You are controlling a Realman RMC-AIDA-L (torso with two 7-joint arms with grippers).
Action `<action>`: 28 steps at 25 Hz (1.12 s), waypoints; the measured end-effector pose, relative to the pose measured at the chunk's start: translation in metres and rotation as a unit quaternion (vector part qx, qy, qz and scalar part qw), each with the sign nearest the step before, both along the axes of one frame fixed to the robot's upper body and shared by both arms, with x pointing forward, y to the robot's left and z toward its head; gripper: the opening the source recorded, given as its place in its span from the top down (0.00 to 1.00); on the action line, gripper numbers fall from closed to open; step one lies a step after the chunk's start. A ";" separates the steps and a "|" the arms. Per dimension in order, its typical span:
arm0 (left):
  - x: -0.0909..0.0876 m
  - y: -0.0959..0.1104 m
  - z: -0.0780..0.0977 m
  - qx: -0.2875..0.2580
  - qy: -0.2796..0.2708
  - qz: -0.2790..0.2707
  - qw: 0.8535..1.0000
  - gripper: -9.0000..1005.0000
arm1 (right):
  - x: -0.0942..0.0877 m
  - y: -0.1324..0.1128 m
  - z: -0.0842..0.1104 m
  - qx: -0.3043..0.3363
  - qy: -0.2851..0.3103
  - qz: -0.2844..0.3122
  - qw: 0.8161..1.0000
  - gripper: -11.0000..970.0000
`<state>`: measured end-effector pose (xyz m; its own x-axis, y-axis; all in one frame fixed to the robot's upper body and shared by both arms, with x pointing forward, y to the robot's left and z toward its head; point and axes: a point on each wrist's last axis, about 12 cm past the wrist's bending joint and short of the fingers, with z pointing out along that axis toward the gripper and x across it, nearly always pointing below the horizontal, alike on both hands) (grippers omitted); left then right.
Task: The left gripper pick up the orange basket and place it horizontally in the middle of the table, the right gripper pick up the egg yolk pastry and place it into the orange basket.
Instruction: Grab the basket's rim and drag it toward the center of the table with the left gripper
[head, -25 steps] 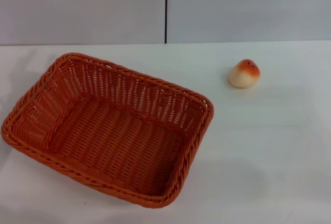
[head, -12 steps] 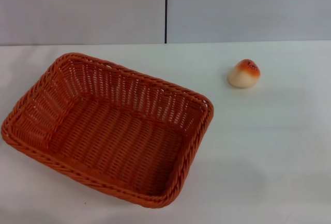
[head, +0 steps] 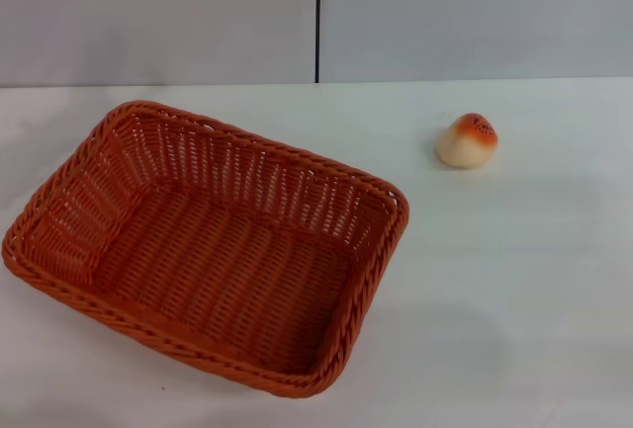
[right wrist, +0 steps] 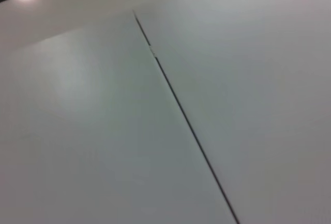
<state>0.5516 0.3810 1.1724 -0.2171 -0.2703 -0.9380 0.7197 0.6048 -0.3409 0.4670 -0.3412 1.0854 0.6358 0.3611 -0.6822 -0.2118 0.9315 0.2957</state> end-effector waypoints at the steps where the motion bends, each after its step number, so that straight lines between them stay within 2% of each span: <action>1: 0.002 0.002 0.008 0.022 0.025 -0.021 0.999 0.44 | -0.001 -0.001 -0.001 0.002 0.001 -0.003 1.000 0.39; 3: 0.003 0.003 0.017 0.047 0.045 -0.032 0.997 0.44 | -0.002 -0.002 -0.002 0.005 0.005 -0.010 1.000 0.39; 5: 0.005 0.005 0.031 0.095 0.083 -0.035 0.991 0.44 | -0.003 -0.004 -0.003 0.008 0.008 -0.017 1.000 0.39; 9: 0.005 0.004 0.043 0.131 0.114 -0.026 0.984 0.44 | -0.006 -0.010 -0.005 0.017 0.011 -0.039 0.999 0.39; 13: 0.007 -0.004 0.057 0.201 0.174 -0.022 0.964 0.44 | -0.011 -0.015 -0.007 0.027 0.013 -0.063 0.998 0.39; 16: 0.007 -0.011 0.056 0.242 0.217 -0.025 0.945 0.44 | -0.013 -0.017 -0.008 0.029 0.015 -0.069 0.997 0.39; 17: 0.008 -0.016 0.055 0.266 0.245 -0.027 0.932 0.44 | -0.013 -0.018 -0.008 0.029 0.015 -0.071 0.997 0.39; 18: 0.008 -0.016 0.055 0.266 0.245 -0.027 0.932 0.44 | -0.013 -0.018 -0.008 0.029 0.015 -0.071 0.997 0.39; 21: 0.011 -0.020 0.052 0.294 0.280 -0.021 0.914 0.44 | -0.014 -0.019 -0.008 0.030 0.015 -0.074 0.997 0.39; 25: 0.013 -0.021 0.048 0.307 0.301 -0.008 0.903 0.43 | -0.013 -0.020 -0.008 0.030 0.017 -0.076 0.996 0.39; 28: 0.014 -0.021 0.047 0.310 0.306 -0.005 0.900 0.44 | -0.012 -0.020 -0.008 0.031 0.017 -0.078 0.996 0.39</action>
<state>0.5652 0.3604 1.2191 -0.7440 0.2691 -0.6116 0.5183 0.8101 -0.2740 0.4547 -0.3616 1.0779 0.6646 0.3018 -0.6835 -0.0556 0.9322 0.3576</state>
